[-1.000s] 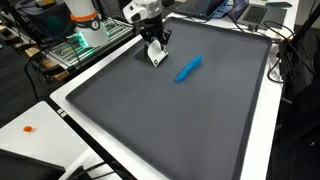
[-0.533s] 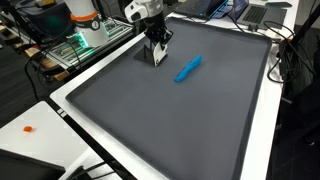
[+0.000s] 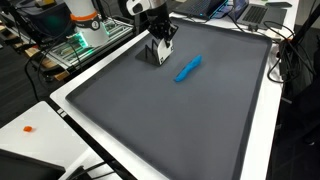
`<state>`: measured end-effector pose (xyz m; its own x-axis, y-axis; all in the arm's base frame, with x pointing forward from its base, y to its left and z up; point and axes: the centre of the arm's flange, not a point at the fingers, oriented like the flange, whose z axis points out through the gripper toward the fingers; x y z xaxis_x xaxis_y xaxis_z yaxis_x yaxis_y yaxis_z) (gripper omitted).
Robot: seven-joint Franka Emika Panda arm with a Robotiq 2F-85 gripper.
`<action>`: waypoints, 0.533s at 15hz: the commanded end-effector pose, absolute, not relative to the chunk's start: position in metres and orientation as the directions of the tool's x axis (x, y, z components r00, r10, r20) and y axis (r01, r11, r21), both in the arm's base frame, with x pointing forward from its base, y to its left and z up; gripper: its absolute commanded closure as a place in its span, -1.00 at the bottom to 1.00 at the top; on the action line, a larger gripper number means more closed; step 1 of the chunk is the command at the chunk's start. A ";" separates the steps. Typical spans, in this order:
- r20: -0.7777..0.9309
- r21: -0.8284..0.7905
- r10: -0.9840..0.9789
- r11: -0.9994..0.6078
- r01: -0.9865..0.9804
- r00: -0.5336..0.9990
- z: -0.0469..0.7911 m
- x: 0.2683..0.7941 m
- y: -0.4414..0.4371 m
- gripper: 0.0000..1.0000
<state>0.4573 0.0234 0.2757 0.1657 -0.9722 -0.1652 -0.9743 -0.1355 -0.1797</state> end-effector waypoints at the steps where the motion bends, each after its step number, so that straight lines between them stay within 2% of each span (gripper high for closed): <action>1: -0.095 -0.181 -0.964 -0.228 -0.957 0.248 0.317 0.472 0.036 0.98; 8: -0.047 -0.059 -0.814 -0.576 -0.815 0.578 0.369 0.521 0.075 0.98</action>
<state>0.4986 0.0616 0.3533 0.4656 -0.8839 -0.0437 -0.8808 -0.4580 -0.1201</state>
